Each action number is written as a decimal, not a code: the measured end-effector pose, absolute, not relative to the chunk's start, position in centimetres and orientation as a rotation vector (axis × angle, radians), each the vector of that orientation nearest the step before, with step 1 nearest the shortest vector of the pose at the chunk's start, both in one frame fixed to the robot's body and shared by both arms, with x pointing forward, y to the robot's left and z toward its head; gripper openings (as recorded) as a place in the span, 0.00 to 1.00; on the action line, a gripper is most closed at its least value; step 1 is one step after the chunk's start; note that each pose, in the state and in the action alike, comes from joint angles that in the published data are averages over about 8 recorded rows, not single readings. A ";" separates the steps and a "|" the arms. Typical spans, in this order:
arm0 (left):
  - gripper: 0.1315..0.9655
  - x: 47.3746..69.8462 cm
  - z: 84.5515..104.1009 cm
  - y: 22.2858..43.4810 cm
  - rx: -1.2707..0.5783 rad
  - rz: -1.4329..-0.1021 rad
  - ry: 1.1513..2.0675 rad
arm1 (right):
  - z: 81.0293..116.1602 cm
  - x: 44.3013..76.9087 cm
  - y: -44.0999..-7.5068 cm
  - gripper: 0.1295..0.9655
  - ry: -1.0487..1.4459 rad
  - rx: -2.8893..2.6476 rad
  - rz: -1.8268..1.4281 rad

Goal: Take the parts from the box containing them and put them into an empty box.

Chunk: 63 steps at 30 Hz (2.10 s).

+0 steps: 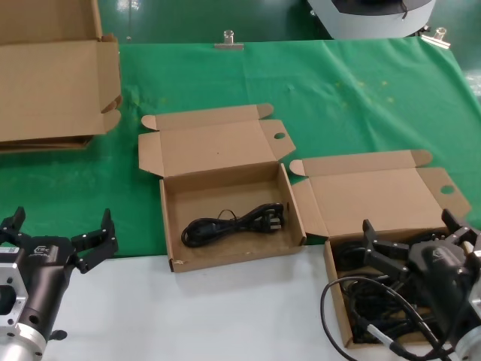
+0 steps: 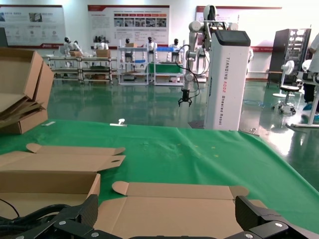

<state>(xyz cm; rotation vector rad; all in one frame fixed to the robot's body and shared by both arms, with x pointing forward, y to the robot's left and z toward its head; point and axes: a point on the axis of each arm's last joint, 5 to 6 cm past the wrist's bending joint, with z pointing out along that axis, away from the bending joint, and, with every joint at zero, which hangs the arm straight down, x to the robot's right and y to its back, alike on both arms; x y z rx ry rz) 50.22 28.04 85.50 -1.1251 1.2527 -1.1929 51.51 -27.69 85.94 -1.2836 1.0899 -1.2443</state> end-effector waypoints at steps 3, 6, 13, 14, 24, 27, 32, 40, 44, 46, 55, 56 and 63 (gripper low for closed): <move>1.00 50.2 85.5 28.0 -1.125 -1.193 1.253 | 85.9 51.5 -27.7 1.00 1.090 -1.284 -1.244; 1.00 50.2 85.5 28.0 -1.125 -1.193 1.253 | 85.9 51.5 -27.7 1.00 1.090 -1.284 -1.244; 1.00 50.2 85.5 28.0 -1.125 -1.193 1.253 | 85.9 51.5 -27.7 1.00 1.090 -1.284 -1.244; 1.00 50.2 85.5 28.0 -1.125 -1.193 1.253 | 85.9 51.5 -27.7 1.00 1.090 -1.284 -1.244; 1.00 50.2 85.5 28.0 -1.125 -1.193 1.253 | 85.9 51.5 -27.7 1.00 1.090 -1.284 -1.244; 1.00 50.2 85.5 28.0 -1.125 -1.193 1.253 | 85.9 51.5 -27.7 1.00 1.090 -1.284 -1.244; 1.00 50.2 85.5 28.0 -1.125 -1.193 1.253 | 85.9 51.5 -27.7 1.00 1.090 -1.284 -1.244; 1.00 50.2 85.5 28.0 -1.125 -1.193 1.253 | 85.9 51.5 -27.7 1.00 1.090 -1.284 -1.244; 1.00 50.2 85.5 28.0 -1.125 -1.193 1.253 | 85.9 51.5 -27.7 1.00 1.090 -1.284 -1.244; 1.00 50.2 85.5 28.0 -1.125 -1.193 1.253 | 85.9 51.5 -27.7 1.00 1.090 -1.284 -1.244; 1.00 50.2 85.5 28.0 -1.125 -1.193 1.253 | 85.9 51.5 -27.7 1.00 1.090 -1.284 -1.244; 1.00 50.2 85.5 28.0 -1.125 -1.193 1.253 | 85.9 51.5 -27.7 1.00 1.090 -1.284 -1.244; 1.00 50.2 85.5 28.0 -1.125 -1.193 1.253 | 85.9 51.5 -27.7 1.00 1.090 -1.284 -1.244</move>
